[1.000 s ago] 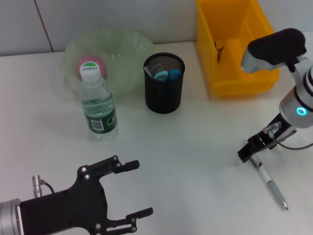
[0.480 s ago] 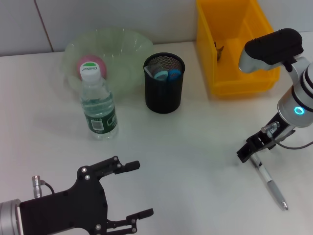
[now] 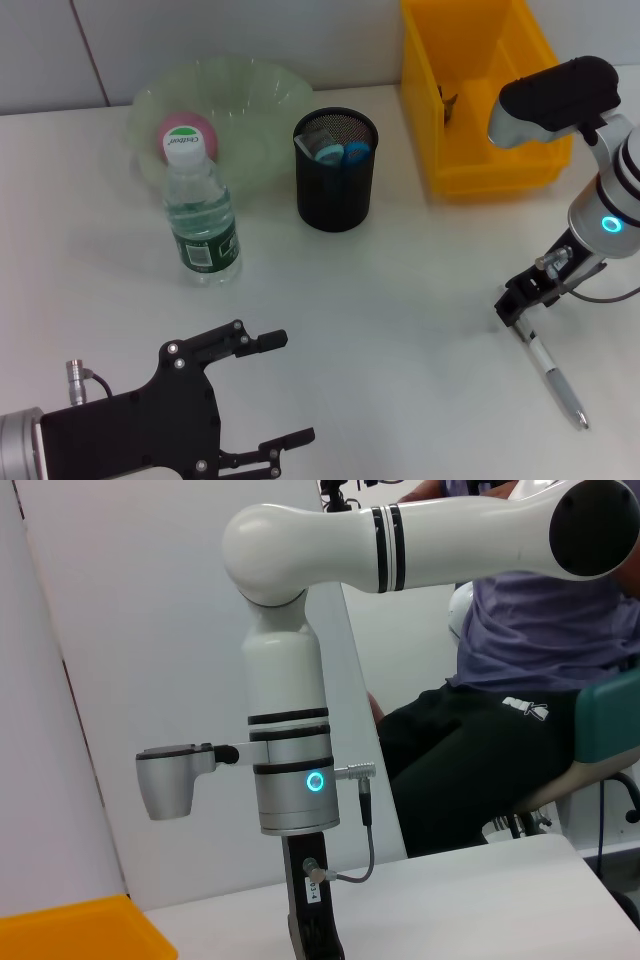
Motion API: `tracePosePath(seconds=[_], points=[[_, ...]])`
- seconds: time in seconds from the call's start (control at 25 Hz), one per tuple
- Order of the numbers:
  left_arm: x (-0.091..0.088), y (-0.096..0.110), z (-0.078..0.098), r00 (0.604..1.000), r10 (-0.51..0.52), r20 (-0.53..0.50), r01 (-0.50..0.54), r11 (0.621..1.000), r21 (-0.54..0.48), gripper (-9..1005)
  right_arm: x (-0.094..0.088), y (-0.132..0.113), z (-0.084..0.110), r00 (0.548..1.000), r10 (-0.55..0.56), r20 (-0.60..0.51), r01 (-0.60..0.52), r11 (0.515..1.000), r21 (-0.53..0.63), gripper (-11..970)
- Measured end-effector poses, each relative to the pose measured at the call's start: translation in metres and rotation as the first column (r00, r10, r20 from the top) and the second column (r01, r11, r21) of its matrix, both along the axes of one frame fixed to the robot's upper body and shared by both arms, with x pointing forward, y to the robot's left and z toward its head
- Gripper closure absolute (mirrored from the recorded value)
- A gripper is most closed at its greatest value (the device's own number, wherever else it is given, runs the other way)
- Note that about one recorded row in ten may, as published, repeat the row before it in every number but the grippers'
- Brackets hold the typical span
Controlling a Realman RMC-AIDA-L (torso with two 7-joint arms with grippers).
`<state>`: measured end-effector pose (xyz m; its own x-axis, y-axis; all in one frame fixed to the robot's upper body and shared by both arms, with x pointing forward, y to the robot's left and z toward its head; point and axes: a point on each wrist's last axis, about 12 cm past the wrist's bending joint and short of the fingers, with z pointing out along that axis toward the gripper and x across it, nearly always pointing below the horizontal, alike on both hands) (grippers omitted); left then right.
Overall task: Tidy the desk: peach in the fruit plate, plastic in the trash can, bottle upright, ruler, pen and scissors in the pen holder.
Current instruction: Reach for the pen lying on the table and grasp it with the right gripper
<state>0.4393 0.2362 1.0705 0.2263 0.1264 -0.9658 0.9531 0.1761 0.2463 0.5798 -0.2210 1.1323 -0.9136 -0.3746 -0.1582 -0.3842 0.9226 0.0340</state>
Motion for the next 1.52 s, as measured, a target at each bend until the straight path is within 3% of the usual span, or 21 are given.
tracePosePath(seconds=[0.24,0.92,1.12,1.52], points=[[-0.0013,0.0,0.0002,1.0,-0.006,-0.001,0.006,1.0,-0.004,215,0.0006,0.0018,-0.0016,1.0,0.004,-0.011,-0.004,1.0,-0.001,404],[-0.0019,0.0003,-0.0001,1.0,-0.005,-0.003,0.005,1.0,-0.005,215,0.0032,0.0054,-0.0062,1.0,0.011,-0.027,-0.011,1.0,-0.004,411],[-0.0023,0.001,0.0001,1.0,-0.004,-0.003,0.004,1.0,-0.007,214,0.0038,0.0055,-0.0046,1.0,0.011,-0.025,-0.011,1.0,-0.003,564],[-0.0026,0.0013,0.0008,1.0,-0.011,-0.001,0.011,1.0,-0.009,215,0.0038,0.0067,-0.0059,0.999,0.018,-0.037,-0.018,1.0,-0.013,670]])
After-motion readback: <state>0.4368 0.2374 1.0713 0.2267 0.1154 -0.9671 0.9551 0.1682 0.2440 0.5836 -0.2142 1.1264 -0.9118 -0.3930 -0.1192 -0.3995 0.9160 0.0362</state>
